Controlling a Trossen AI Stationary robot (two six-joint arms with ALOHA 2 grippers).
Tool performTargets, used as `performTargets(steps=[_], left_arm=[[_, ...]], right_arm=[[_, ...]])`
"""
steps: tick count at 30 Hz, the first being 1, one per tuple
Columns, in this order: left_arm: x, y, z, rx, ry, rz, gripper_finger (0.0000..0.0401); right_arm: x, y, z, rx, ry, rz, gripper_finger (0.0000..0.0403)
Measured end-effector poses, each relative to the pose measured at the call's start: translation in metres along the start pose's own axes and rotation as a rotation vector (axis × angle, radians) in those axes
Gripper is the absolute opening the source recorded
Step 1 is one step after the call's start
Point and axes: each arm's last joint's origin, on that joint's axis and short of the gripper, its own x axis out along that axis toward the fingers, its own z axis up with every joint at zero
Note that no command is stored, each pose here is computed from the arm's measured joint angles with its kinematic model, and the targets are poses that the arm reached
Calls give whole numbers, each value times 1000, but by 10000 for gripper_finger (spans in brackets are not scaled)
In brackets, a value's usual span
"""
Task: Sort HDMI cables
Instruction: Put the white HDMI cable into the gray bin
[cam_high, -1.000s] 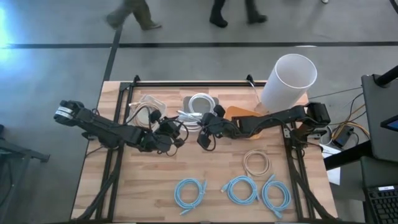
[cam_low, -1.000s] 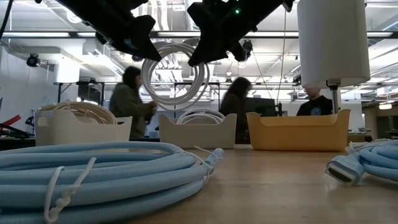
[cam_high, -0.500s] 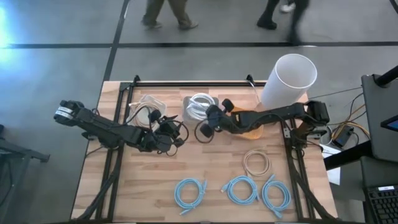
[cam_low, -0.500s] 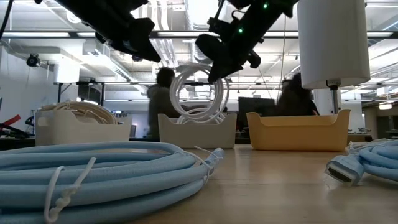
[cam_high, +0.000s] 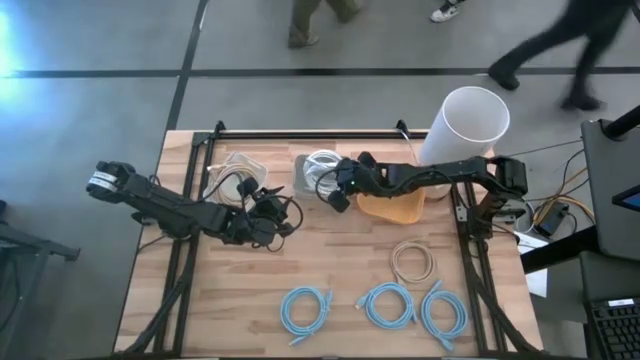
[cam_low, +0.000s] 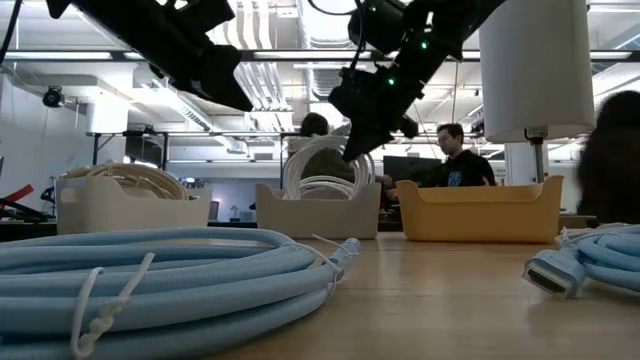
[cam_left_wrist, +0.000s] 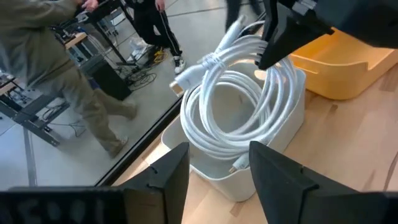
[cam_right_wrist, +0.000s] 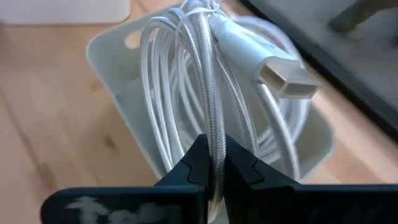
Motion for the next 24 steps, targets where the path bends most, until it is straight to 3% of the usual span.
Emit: performTargets(steps=[6,15,24], left_arm=[[1,1,0,-3,1,4,172],[1,1,-2,3,5,5,172],[2,1,-2,3,5,6,172]], right_arm=[[9,-8,-9,-5,-13,31,19],[11,-12,-10,-40,-13,22,85],[11,-16,-7,-79,-53,-105,125]])
